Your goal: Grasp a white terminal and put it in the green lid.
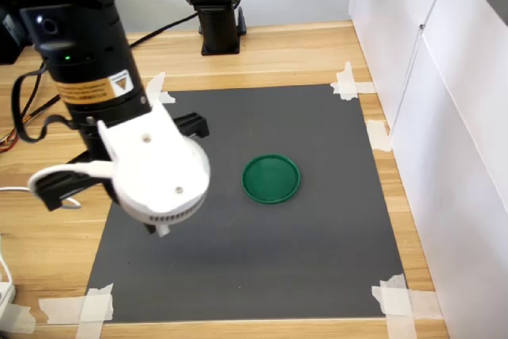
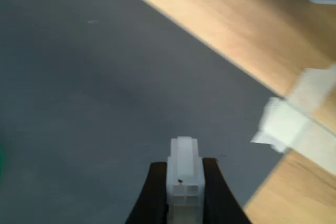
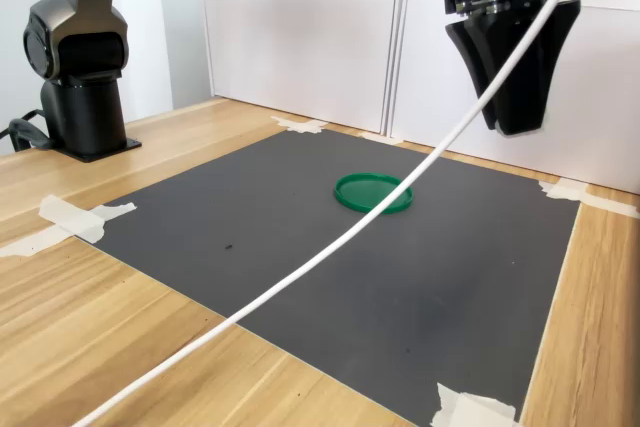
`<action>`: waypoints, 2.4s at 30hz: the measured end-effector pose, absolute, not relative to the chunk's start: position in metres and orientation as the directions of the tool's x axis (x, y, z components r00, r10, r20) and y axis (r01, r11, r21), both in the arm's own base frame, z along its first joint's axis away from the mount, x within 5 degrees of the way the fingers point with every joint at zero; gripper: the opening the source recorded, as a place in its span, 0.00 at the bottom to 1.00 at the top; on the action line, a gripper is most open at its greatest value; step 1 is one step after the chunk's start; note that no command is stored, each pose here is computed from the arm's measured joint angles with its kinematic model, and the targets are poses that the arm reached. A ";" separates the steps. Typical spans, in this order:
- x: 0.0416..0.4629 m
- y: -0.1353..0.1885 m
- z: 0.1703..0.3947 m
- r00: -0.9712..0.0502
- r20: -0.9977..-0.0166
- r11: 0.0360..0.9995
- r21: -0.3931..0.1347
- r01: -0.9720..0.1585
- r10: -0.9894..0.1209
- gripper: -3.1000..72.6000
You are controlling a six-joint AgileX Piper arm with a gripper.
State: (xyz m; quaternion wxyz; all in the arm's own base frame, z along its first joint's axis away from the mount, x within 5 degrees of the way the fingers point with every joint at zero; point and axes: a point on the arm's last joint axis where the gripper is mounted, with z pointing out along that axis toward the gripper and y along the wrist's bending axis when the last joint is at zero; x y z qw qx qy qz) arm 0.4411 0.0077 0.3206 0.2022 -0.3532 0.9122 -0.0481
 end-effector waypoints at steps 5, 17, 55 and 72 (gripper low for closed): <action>0.421 0.041 0.316 -0.644 -0.322 0.712 -0.174 -0.680 -0.694 0.16; 0.363 0.093 0.285 -0.561 -0.213 0.593 -0.138 -0.793 -0.800 0.16; 0.346 0.109 0.201 -0.441 -0.137 0.460 -0.173 -0.871 -0.887 0.16; 0.343 0.108 0.231 -0.424 -0.227 0.474 -0.257 -0.842 -0.877 0.79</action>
